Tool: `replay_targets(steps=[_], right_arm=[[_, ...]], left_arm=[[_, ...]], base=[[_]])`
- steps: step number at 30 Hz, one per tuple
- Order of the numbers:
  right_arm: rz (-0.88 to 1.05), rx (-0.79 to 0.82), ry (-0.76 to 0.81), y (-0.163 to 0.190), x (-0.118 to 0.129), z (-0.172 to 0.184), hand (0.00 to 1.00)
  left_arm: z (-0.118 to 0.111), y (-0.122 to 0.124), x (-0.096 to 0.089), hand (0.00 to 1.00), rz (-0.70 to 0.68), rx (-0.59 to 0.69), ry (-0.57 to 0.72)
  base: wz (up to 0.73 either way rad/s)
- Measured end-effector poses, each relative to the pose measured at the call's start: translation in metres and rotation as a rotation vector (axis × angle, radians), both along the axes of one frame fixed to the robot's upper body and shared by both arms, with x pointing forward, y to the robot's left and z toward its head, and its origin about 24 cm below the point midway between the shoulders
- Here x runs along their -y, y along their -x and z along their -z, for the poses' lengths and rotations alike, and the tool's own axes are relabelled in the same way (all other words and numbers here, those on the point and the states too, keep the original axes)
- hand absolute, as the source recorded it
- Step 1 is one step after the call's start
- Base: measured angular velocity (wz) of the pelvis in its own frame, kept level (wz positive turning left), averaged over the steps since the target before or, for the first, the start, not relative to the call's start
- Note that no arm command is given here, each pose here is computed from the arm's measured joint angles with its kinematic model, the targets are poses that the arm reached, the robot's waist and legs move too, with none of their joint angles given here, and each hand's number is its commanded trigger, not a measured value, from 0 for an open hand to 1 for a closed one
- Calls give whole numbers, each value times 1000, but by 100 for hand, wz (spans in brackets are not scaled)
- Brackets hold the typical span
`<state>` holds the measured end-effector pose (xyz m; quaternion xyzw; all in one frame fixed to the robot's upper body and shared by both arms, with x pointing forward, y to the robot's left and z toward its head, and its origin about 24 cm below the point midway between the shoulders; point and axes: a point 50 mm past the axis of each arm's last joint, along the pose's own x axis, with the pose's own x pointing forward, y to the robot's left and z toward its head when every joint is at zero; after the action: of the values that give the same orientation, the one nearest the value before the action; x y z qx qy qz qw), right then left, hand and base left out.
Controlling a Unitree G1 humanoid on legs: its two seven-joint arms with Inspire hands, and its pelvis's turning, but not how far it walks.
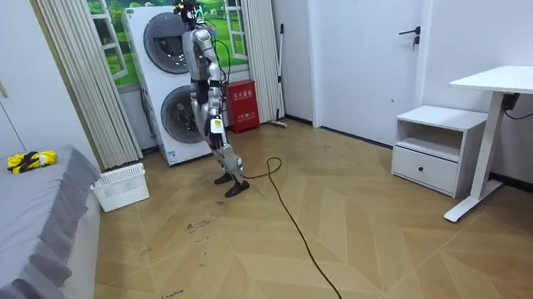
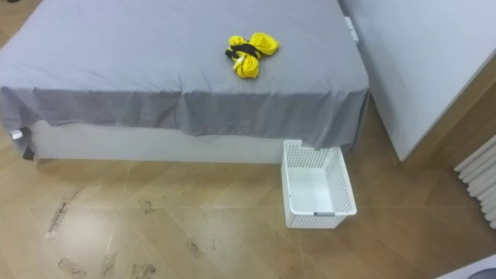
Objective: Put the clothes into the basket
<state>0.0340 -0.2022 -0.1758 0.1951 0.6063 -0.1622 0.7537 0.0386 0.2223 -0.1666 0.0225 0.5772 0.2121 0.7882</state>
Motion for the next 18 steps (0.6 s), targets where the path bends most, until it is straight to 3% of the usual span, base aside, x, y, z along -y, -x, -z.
replay_targets(steps=[18], right_arm=[[0, 1, -6, 1, 0, 0, 0]], left_arm=[[0, -1, 2, 0, 48, 4, 2]], base=[[0]])
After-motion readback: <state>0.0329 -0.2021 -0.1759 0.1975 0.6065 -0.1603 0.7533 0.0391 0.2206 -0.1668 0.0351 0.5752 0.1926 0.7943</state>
